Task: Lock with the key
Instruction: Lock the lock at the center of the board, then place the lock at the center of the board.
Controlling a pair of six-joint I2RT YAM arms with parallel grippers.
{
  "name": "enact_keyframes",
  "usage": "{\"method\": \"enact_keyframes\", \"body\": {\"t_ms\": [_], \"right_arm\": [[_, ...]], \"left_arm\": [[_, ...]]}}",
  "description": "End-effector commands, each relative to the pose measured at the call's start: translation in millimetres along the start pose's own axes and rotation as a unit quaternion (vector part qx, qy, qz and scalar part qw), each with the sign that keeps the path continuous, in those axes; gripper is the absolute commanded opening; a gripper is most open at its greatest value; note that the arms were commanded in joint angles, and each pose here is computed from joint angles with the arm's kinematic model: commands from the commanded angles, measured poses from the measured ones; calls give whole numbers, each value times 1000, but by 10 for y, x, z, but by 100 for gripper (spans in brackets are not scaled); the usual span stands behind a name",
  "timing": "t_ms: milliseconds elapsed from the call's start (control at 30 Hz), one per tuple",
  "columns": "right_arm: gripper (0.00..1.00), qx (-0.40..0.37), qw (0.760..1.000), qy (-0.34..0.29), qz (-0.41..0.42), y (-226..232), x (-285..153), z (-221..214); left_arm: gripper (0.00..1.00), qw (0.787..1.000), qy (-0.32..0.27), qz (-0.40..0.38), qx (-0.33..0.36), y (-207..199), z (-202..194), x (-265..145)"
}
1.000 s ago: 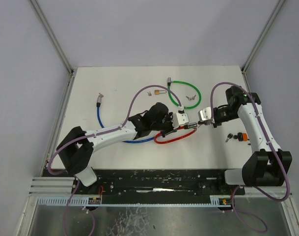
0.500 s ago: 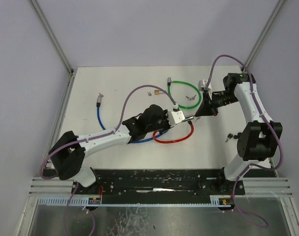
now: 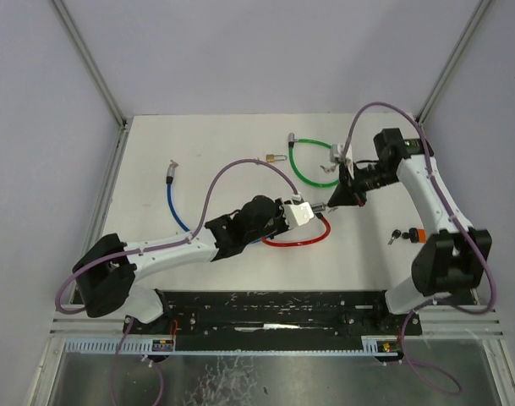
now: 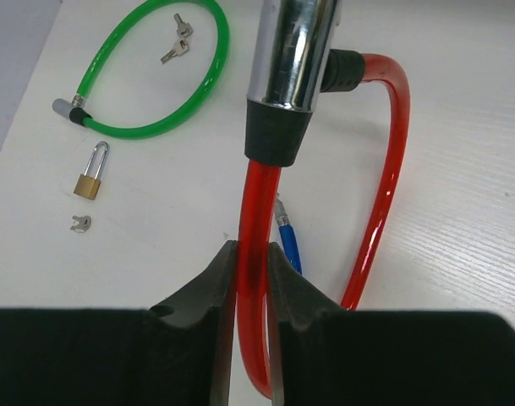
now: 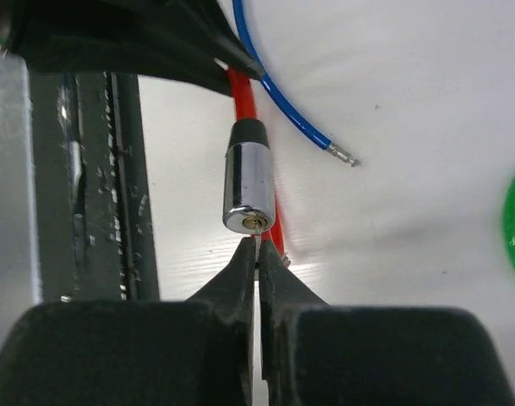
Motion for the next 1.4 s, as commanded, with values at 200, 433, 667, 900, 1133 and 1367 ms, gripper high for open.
{"method": "enact_keyframes", "body": {"t_ms": [200, 433, 667, 900, 1133, 1367], "right_arm": [[0, -436, 900, -3, 27, 445, 3, -188], [0, -177, 981, -25, -74, 179, -187, 240], [0, 46, 999, -16, 5, 206, -89, 268], [0, -124, 992, -4, -20, 297, -159, 171], [0, -385, 920, 23, -71, 420, -279, 80], [0, -230, 968, -35, -93, 302, -383, 373]], "left_arm": [[0, 997, -36, -61, -7, -114, -189, -70], [0, 990, -58, -108, -70, -1, -264, -155], [0, 998, 44, 55, 4, 217, -328, -202], [0, 1000, 19, -1, -5, 114, -304, -301], [0, 989, -26, -122, -73, 27, -306, -226], [0, 993, -16, -52, -103, 290, -314, -265]]}}
Point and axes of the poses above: each gripper's point midway between its finger pads, its own x axis out along the fingers, its own y axis along the line the jaws close on, z = x × y, the point moved 6 cm from there along -x, back along the fingers, and after that the axes turned 12 degrees about x, right-handed, at the moved point
